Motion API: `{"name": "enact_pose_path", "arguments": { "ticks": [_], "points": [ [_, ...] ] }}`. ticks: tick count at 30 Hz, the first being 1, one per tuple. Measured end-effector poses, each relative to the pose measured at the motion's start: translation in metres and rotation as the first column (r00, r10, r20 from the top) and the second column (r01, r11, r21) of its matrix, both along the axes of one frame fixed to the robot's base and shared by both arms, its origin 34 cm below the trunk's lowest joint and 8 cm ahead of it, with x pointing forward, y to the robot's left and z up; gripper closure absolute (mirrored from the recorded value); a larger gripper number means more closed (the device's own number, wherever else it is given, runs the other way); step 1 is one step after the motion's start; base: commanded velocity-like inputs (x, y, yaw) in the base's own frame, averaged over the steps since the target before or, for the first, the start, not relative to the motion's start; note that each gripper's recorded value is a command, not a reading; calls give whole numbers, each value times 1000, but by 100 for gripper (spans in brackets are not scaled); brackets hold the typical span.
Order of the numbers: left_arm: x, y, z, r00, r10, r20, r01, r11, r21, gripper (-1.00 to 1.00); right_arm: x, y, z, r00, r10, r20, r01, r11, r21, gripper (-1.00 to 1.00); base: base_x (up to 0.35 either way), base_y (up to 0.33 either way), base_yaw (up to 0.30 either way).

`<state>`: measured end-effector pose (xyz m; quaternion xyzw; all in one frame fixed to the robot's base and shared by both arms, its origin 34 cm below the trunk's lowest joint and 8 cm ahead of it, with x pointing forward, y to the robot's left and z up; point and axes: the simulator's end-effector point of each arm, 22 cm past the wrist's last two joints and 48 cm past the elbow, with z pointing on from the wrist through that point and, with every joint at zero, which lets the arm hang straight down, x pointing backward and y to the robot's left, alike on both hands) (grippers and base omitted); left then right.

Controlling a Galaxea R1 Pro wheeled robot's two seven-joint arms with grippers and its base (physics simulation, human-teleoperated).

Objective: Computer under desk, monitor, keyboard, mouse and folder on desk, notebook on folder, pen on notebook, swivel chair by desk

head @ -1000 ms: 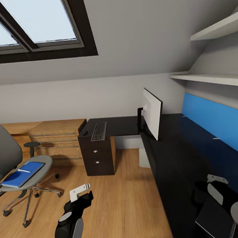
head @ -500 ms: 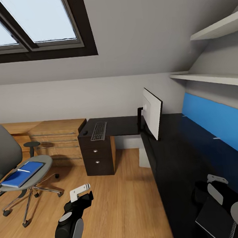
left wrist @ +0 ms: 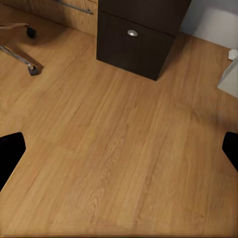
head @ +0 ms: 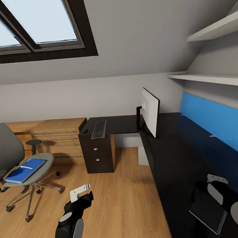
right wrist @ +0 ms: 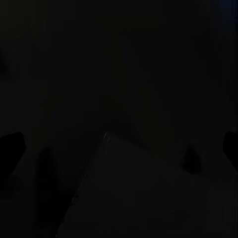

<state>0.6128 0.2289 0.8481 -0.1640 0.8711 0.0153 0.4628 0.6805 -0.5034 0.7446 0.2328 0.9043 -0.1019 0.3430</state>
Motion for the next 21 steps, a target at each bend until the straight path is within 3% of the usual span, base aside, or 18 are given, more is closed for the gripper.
{"name": "enact_pose_path", "arguments": {
  "ticks": [21],
  "points": [
    [0, 0, 0, 1000, 0, 0, 0, 1000, 0, -100, 0, 0, 0, 1000, 0, 0, 0, 1000, 0, -100, -140, -133, 0]
  ]
}}
